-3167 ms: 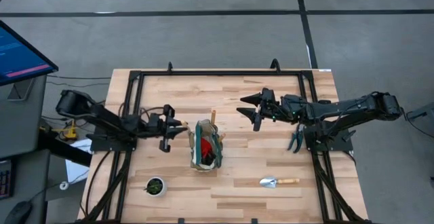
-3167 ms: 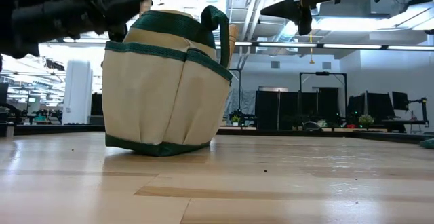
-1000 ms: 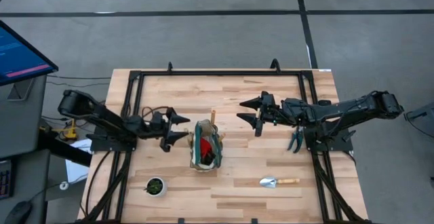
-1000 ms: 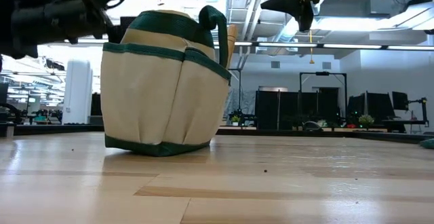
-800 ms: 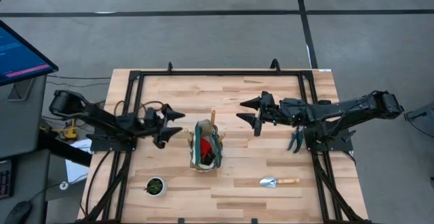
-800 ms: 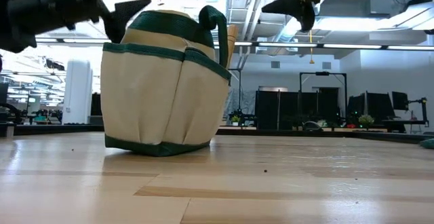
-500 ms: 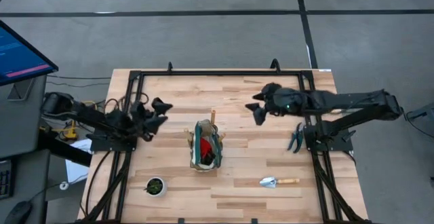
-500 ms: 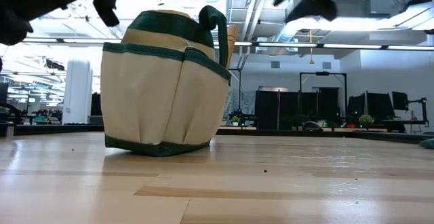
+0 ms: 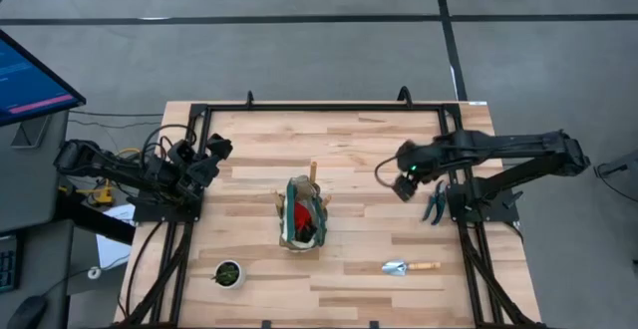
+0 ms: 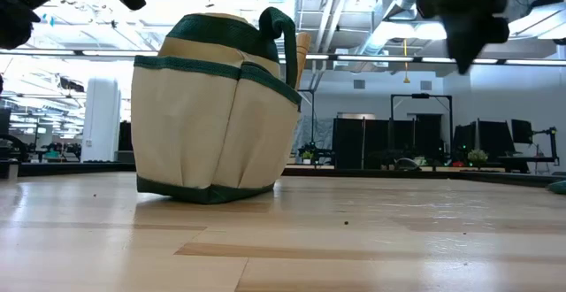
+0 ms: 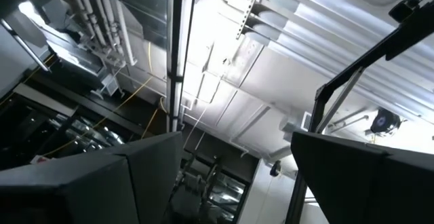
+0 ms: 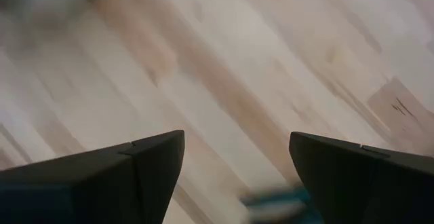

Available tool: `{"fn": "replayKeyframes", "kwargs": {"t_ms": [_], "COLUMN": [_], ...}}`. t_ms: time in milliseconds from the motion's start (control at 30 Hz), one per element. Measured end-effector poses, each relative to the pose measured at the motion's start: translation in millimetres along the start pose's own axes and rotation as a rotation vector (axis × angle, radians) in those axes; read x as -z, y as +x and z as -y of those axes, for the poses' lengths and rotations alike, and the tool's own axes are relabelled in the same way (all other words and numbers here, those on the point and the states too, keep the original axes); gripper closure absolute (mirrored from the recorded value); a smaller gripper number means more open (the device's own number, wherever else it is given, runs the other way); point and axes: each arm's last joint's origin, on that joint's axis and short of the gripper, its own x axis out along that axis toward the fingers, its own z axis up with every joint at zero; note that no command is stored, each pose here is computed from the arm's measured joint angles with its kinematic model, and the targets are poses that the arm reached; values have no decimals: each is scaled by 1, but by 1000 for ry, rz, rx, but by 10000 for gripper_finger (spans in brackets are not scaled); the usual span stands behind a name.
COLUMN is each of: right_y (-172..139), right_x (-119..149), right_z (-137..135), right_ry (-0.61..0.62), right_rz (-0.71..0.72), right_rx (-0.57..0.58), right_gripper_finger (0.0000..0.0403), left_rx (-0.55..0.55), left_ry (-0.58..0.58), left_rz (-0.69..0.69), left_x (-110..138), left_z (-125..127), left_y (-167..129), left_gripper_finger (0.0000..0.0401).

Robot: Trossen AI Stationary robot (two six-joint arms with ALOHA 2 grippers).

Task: Pick & Place Garden tools in Gardening bag
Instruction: Put the green shear scissors into the green gardening bag

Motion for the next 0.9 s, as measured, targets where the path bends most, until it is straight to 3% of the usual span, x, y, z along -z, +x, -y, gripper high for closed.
{"fn": "replayKeyframes", "kwargs": {"t_ms": [200,367,533,900], "right_y": [42,74,89,117], "right_x": [8,20,30,62], "right_z": [-23,-35,-28,-2], "right_ry": [-446,-770,-854,-898], "right_rz": [-280,-543,-667,-655], "right_rx": [12,104,141,96], "right_gripper_finger": [143,143,143,143], "left_rx": [0,29,67,70], "left_ry": [2,-17,-58,-99], "left_rz": [-6,-15,-30,-34], "left_x": [1,1,1,2], "left_z": [0,1,2,2], "left_y": [0,0,0,0], "left_gripper_finger": [144,143,147,151]}}
